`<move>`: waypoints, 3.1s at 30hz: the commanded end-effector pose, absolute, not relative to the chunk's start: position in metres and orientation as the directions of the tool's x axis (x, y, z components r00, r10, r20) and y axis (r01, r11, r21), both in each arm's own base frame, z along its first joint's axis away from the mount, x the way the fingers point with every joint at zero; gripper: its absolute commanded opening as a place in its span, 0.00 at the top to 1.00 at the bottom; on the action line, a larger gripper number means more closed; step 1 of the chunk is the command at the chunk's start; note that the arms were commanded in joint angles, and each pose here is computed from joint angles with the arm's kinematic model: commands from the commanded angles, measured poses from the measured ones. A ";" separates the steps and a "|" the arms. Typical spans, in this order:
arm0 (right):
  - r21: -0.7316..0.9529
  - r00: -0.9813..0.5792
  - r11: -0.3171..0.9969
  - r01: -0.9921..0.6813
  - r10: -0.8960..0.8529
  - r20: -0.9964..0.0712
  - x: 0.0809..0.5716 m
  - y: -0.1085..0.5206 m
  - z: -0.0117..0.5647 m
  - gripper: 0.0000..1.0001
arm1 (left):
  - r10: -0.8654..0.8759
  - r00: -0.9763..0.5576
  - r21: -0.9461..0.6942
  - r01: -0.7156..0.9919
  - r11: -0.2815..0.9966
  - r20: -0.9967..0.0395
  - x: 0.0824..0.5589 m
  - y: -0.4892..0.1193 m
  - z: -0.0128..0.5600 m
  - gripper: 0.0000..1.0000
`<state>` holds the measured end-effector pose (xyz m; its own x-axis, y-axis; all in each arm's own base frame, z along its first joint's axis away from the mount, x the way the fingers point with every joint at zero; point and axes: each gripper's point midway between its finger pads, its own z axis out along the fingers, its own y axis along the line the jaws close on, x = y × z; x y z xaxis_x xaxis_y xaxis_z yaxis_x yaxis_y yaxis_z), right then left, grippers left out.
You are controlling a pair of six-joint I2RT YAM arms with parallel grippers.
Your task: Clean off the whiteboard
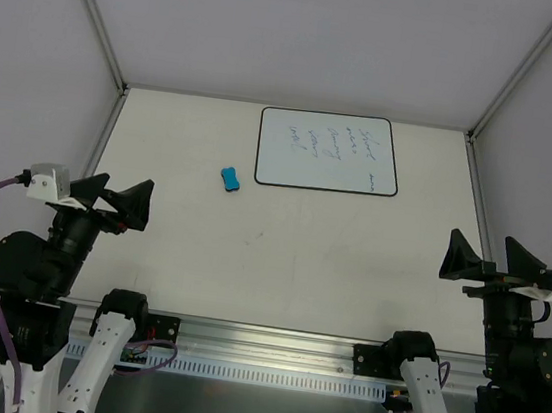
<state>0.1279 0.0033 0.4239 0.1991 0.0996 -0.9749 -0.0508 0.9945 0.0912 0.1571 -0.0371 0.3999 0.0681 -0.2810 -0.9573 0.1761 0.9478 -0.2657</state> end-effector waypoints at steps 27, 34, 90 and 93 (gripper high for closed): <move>0.179 -0.505 0.966 -0.188 0.062 -0.861 0.399 0.126 0.221 0.01 | -0.307 -0.393 -0.346 0.030 0.938 -0.867 0.244 -0.048 0.237 0.01; 0.006 -0.592 0.983 -0.181 -0.104 -0.799 0.453 0.175 0.147 0.07 | -0.300 -0.407 -0.329 0.001 0.944 -0.863 0.245 -0.042 0.223 0.01; 0.010 -0.920 0.996 -0.088 -0.078 -0.385 0.349 0.208 0.016 0.53 | -0.309 -0.368 -0.330 -0.007 0.944 -0.877 0.238 -0.039 0.226 0.01; 0.005 -0.909 0.997 -0.082 -0.073 -0.409 0.355 0.209 0.022 0.53 | -0.309 -0.371 -0.329 -0.011 0.944 -0.876 0.238 -0.038 0.224 0.01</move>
